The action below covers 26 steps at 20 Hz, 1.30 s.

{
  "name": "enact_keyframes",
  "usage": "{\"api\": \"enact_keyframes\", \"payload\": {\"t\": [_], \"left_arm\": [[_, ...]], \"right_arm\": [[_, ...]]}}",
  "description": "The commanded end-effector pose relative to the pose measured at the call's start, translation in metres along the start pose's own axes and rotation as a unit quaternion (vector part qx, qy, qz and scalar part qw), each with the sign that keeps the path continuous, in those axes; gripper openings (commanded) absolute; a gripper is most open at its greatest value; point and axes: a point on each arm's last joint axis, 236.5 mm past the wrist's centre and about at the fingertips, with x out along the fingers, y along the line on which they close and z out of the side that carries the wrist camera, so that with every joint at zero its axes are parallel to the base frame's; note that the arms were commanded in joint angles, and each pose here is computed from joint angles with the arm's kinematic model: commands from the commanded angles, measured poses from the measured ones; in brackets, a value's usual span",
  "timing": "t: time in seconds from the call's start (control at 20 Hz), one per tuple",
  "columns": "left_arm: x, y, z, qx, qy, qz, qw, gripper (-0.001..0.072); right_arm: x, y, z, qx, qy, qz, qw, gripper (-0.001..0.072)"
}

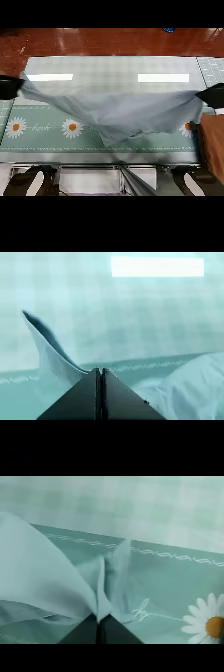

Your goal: Fold the shirts.

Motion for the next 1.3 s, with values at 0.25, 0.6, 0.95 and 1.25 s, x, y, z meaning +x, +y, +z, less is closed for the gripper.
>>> {"api": "enact_keyframes", "payload": {"t": [0.25, 0.6, 0.95, 1.25], "left_arm": [[0.181, 0.037, -0.066, -0.191, 0.125, -0.068, 0.971, 0.0019], [0.22, 0.039, -0.087, -0.203, 0.177, -0.098, 0.958, 0.0499], [0.125, 0.137, 0.002, -0.249, 0.108, -0.036, 0.962, 0.0508], [0.145, 0.087, -0.107, -0.358, 0.2, -0.111, 0.905, 0.0507]], "right_arm": [[0.181, -0.095, 0.066, 0.157, 0.042, 0.013, 0.987, 0.0022], [0.218, -0.122, 0.089, 0.213, 0.044, 0.054, 0.975, 0.042], [0.101, -0.18, 0.069, 0.215, 0.045, -0.013, 0.976, 0.041], [0.145, -0.128, -0.073, 0.295, 0.11, 0.019, 0.949, 0.041]]}}
